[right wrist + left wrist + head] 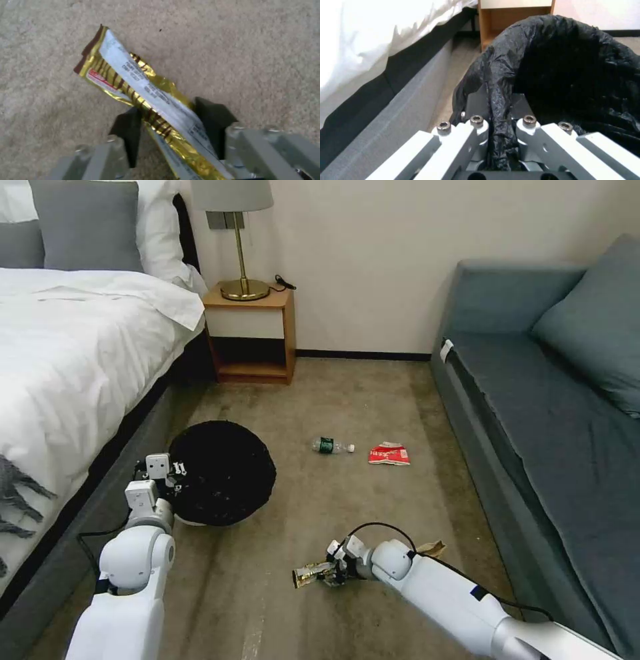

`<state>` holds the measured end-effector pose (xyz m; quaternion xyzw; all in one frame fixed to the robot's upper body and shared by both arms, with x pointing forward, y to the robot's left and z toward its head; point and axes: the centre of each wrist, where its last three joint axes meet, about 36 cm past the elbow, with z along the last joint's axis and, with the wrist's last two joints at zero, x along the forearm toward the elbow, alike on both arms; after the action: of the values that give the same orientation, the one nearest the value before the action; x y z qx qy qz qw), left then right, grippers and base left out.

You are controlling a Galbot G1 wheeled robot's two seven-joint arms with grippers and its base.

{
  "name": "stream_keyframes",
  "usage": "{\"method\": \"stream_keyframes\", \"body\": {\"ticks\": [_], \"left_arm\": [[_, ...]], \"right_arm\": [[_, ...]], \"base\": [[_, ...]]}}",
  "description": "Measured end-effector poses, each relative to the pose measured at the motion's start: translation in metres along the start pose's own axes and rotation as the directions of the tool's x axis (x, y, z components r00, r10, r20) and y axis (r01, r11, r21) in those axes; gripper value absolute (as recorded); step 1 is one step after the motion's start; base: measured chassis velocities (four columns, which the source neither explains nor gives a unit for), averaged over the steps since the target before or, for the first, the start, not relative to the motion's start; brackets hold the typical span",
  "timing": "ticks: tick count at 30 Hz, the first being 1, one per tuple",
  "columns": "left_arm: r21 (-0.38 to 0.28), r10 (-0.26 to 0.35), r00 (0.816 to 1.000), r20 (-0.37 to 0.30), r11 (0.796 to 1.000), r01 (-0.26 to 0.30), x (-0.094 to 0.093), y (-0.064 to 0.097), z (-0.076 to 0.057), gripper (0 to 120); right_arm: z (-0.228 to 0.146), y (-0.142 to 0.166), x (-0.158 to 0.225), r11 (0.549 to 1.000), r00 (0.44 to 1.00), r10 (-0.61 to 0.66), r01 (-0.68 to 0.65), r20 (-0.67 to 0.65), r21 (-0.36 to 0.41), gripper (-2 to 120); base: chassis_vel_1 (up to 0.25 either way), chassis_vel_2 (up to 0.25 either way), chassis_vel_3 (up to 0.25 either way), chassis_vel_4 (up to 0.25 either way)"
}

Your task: Pick up the trash bin, then pick up the garbage on the floor and place it into the trash bin.

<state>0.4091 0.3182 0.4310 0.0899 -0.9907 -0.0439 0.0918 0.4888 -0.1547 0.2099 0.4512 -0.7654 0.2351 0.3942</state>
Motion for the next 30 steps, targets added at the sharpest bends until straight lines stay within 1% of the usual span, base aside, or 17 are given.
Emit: {"method": "stream_keyframes", "body": {"ticks": [1, 4, 6, 7, 9, 10, 11, 12, 16, 17, 21, 22, 24, 26, 27, 29, 30], "left_arm": [[0.0, 0.0, 1.0, 0.0, 1.0, 0.0, 0.0, 0.0, 0.0, 4], [-0.003, 0.002, 1.0, -0.003, 1.0, -0.002, 0.0, 0.001, 0.002, 4], [-0.003, 0.003, 1.0, -0.004, 1.0, -0.003, 0.0, 0.001, 0.002, 4], [-0.005, 0.003, 1.0, -0.005, 1.0, -0.003, 0.0, 0.002, 0.003, 4], [-0.01, 0.005, 1.0, -0.007, 1.0, -0.005, 0.0, 0.005, 0.005, 4], [-0.013, 0.004, 1.0, -0.007, 1.0, -0.004, -0.001, 0.007, 0.005, 4], [-0.013, 0.004, 1.0, -0.007, 1.0, -0.004, -0.001, 0.007, 0.005, 4], [-0.012, 0.003, 1.0, -0.008, 1.0, -0.004, -0.001, 0.01, 0.005, 4], [0.003, 0.012, 1.0, -0.015, 1.0, -0.012, -0.001, 0.011, 0.006, 4], [0.003, 0.012, 1.0, -0.015, 1.0, -0.012, -0.001, 0.011, 0.006, 4], [0.004, 0.025, 1.0, -0.019, 1.0, -0.025, -0.002, 0.006, 0.009, 4], [0.004, 0.025, 1.0, -0.019, 1.0, -0.025, -0.002, 0.006, 0.009, 4], [0.005, 0.038, 0.999, -0.023, 0.999, -0.037, -0.002, 0.001, 0.012, 4], [0.005, 0.053, 0.998, -0.028, 0.999, -0.053, -0.003, -0.006, 0.015, 4], [0.005, 0.053, 0.998, -0.028, 0.999, -0.053, -0.003, -0.006, 0.015, 4], [0.005, 0.062, 0.998, -0.03, 0.998, -0.062, -0.004, -0.01, 0.017, 4], [0.005, 0.062, 0.998, -0.03, 0.998, -0.062, -0.004, -0.01, 0.017, 4]], "right_arm": [[0.0, 0.0, 0.0, 1.0, 1.0, 0.0, 0.0, 0.0, 0.0, 39], [-0.001, -0.004, 0.005, 1.0, 1.0, 0.009, -0.009, 0.012, -0.002, 26], [-0.001, -0.004, 0.006, 1.0, 1.0, 0.011, -0.011, 0.015, -0.003, 23], [-0.003, -0.007, 0.01, 1.0, 0.999, 0.023, -0.022, 0.032, -0.009, 16], [-0.008, -0.01, 0.015, 0.999, 0.997, 0.035, -0.034, 0.065, -0.022, 8], [-0.01, -0.011, 0.017, 0.999, 0.996, 0.042, -0.04, 0.084, -0.03, 5], [-0.01, -0.011, 0.017, 0.999, 0.996, 0.042, -0.04, 0.084, -0.03, 5], [-0.012, -0.014, 0.022, 0.997, 0.991, 0.059, -0.053, 0.12, -0.05, 0], [-0.025, -0.031, 0.042, 0.982, 0.956, 0.142, -0.105, 0.255, -0.155, 0], [-0.025, -0.031, 0.042, 0.982, 0.956, 0.142, -0.105, 0.255, -0.155, 0], [-0.04, -0.047, 0.066, 0.966, 0.916, 0.198, -0.122, 0.349, -0.228, 0], [-0.04, -0.047, 0.066, 0.966, 0.916, 0.198, -0.122, 0.349, -0.228, 0], [-0.05, -0.051, 0.079, 0.961, 0.891, 0.214, -0.12, 0.399, -0.249, 0], [-0.064, -0.049, 0.093, 0.956, 0.854, 0.224, -0.099, 0.469, -0.276, 0], [-0.064, -0.049, 0.093, 0.956, 0.854, 0.224, -0.099, 0.469, -0.276, 0], [-0.079, -0.043, 0.103, 0.955, 0.82, 0.221, -0.072, 0.528, -0.287, 0], [-0.079, -0.043, 0.103, 0.955, 0.82, 0.221, -0.072, 0.528, -0.287, 0]], "base": [[0.0, 0.0, 0.0, 0.0], [0.0, 0.0, 0.0, 0.0], [0.0, 0.0, 0.0, 0.0], [0.0, 0.0, 0.0, 0.0], [0.0, 0.0, 0.0, 0.0], [0.0, 0.0, 0.0, 0.0], [0.0, 0.0, 0.0, 0.0], [0.0, 0.0, 0.0, 0.0], [0.0, 0.0, 0.0, 0.0], [0.0, 0.0, 0.0, 0.0], [0.0, 0.0, 0.0, 0.0], [0.0, 0.0, 0.0, 0.0], [0.0, 0.0, 0.0, 0.0], [0.0, 0.0, 0.0, 0.0], [0.0, 0.0, 0.0, 0.0], [0.0, 0.0, 0.0, 0.0], [0.0, 0.0, 0.0, 0.0]]}}
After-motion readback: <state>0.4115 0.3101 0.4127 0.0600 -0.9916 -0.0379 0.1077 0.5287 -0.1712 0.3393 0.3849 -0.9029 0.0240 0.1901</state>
